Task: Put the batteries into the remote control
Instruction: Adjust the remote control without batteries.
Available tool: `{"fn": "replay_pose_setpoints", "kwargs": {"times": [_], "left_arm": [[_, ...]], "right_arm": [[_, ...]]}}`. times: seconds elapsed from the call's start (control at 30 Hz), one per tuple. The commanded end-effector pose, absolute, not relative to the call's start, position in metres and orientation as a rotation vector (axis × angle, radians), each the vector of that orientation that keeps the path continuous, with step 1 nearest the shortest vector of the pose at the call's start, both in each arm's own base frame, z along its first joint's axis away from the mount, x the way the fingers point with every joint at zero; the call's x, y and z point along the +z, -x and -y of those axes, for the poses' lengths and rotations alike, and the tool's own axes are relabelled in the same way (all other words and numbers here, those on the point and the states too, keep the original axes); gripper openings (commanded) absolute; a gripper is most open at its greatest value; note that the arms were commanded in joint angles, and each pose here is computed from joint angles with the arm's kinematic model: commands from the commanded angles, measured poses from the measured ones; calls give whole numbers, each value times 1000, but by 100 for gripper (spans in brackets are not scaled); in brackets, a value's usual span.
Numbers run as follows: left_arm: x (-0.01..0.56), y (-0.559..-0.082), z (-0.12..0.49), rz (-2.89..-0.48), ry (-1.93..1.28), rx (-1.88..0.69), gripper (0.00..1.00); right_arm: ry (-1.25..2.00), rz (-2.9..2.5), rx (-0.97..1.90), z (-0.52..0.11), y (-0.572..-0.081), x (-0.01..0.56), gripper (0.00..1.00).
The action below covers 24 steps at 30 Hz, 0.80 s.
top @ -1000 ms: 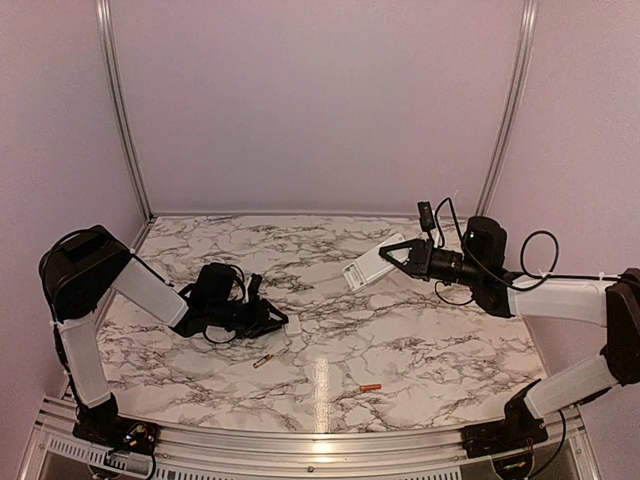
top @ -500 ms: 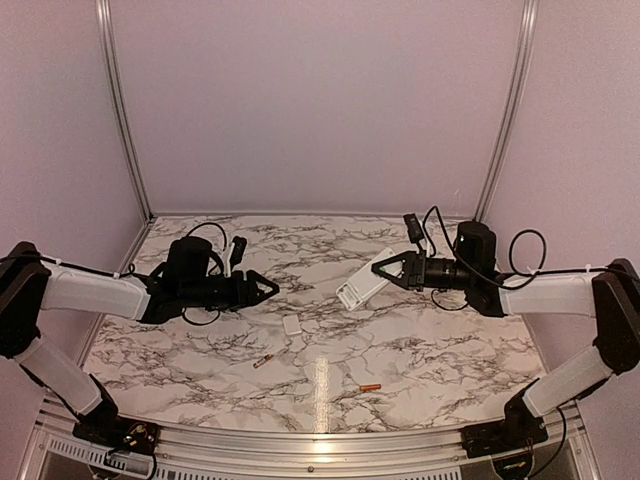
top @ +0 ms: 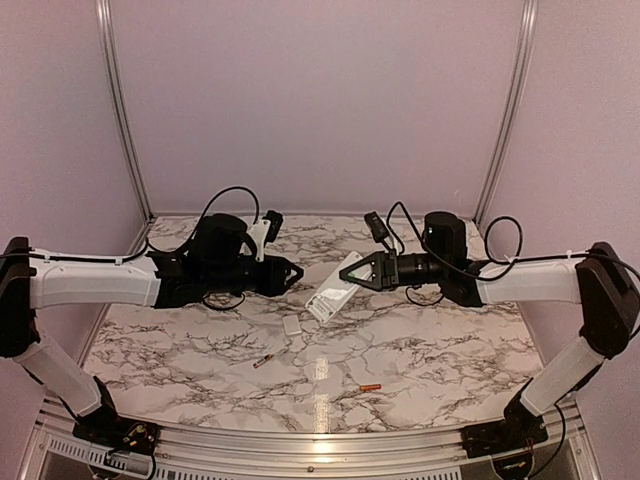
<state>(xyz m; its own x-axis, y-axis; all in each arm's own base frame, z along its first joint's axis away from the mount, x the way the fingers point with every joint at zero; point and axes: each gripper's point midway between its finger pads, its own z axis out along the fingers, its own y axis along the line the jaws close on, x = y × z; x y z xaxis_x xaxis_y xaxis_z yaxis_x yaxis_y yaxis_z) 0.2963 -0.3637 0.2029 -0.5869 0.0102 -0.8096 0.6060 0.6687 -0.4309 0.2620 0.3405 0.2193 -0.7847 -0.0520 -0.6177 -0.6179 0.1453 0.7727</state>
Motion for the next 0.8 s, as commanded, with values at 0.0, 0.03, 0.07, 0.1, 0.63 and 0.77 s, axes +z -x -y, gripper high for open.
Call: {"fn": "replay_pose_setpoints", "kwargs": {"times": [0.0,0.03,0.07,0.1,0.63,0.77], "left_arm": [[157,-293,355,-2187,-555,-644,35],[156,-289,359,-2188,-580,-640,34],[155,-284,364,-2184,-609,-647,33],[155,-280,369,-2179,-635,-657,31],[158,-243,422,-2132,-829,-776,24],[156,-239,431,-2130,-857,-774,24]], "right_arm": [[678,-1964,1686,-351,-264,229,0],[675,-1963,1683,-351,-265,229,0],[671,-1964,1679,-352,-267,229,0],[665,-1964,1676,-352,-269,229,0],[621,-1959,1687,-357,-278,231,12],[612,-1954,1688,-357,-280,232,13]]}}
